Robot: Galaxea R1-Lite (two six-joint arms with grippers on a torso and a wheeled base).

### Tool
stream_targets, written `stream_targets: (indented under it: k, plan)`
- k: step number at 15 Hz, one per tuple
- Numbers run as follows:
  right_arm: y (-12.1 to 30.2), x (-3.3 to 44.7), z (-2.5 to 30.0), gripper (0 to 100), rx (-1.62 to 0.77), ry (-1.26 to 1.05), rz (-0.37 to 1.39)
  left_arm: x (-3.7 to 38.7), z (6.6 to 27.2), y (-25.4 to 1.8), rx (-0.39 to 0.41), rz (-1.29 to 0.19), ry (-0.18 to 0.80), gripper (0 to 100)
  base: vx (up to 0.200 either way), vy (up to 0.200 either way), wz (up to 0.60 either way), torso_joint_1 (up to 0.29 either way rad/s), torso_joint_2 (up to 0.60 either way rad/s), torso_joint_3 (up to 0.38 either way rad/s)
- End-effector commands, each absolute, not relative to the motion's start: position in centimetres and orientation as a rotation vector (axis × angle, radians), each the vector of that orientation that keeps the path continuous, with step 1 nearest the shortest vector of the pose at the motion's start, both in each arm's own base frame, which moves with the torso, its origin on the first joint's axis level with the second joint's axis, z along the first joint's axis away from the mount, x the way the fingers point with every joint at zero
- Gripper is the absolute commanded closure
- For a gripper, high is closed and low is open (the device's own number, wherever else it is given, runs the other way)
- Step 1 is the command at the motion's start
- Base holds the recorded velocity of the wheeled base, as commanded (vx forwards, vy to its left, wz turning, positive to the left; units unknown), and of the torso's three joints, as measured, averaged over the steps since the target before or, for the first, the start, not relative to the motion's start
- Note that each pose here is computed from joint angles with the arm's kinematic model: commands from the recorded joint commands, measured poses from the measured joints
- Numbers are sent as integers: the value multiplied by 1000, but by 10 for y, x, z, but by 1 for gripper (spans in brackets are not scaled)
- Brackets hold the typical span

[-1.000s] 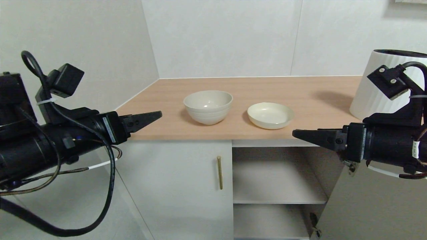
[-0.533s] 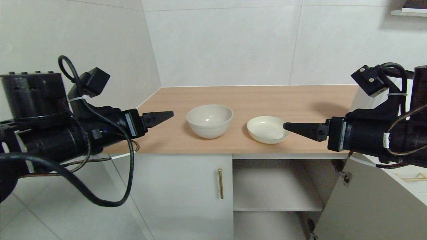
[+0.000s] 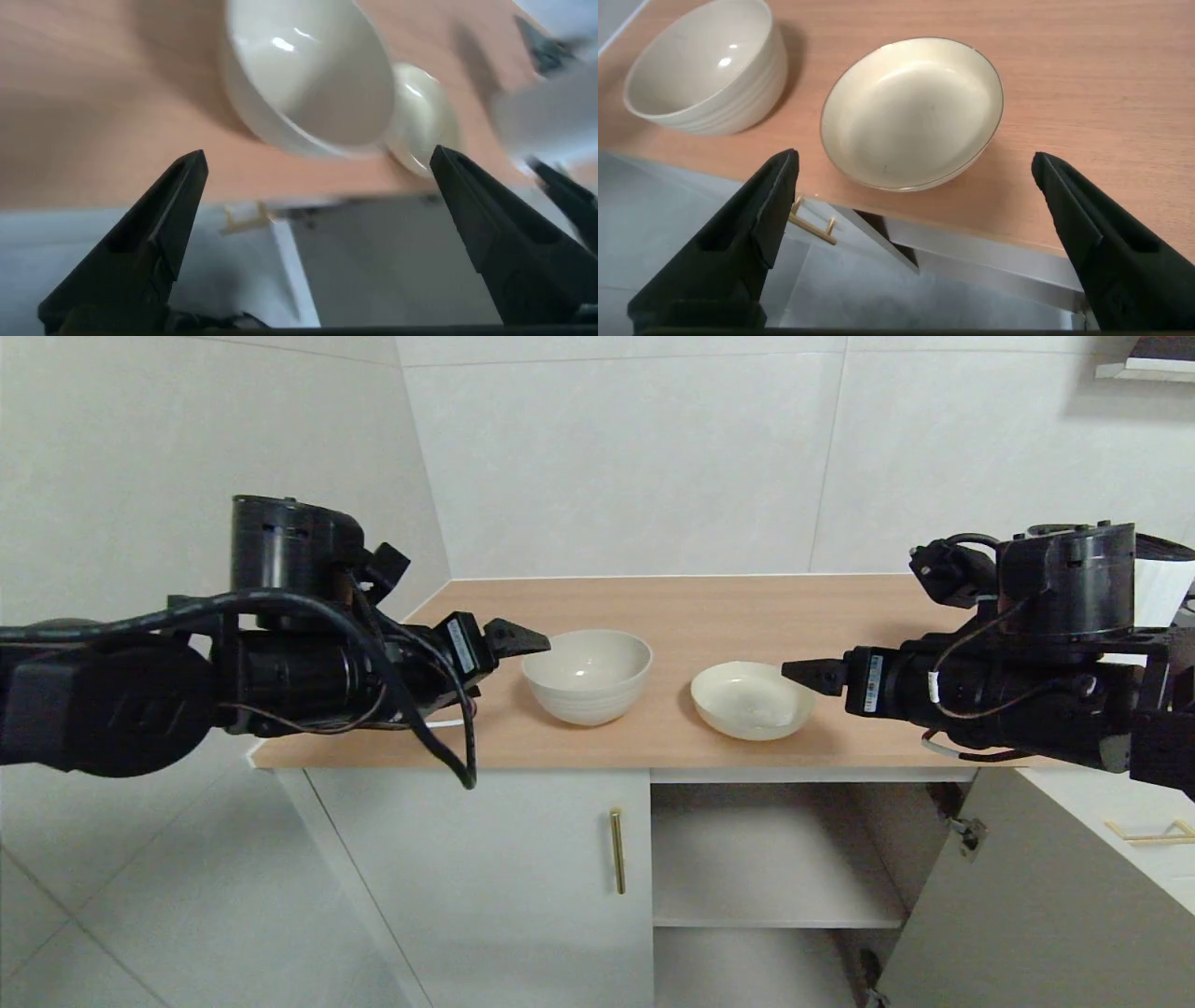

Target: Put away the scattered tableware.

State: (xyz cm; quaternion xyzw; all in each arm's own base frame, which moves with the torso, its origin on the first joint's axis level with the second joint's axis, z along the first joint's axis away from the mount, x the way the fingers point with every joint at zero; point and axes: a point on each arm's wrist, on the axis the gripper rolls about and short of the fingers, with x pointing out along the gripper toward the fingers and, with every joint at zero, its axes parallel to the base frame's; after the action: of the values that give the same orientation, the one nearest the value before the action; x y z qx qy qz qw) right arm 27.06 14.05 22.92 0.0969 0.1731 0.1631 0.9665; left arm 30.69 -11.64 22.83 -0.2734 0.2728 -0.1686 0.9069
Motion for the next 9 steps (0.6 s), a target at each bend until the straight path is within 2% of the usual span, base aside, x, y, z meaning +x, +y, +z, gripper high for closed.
stream_targets:
  k: [1,3,9]
  plan:
    - [141,272,228,0,195,353,328,337,202,-131,-535,-249,592,0,0,0,0,0,0,0]
    - [140,270,230,0,197,347,329,349,194,-135,-521,-187,584,0,0,0,0,0,0,0]
    - [140,270,230,0,197,347,329,358,187,-138,-529,-198,564,0,0,0,0,0,0,0]
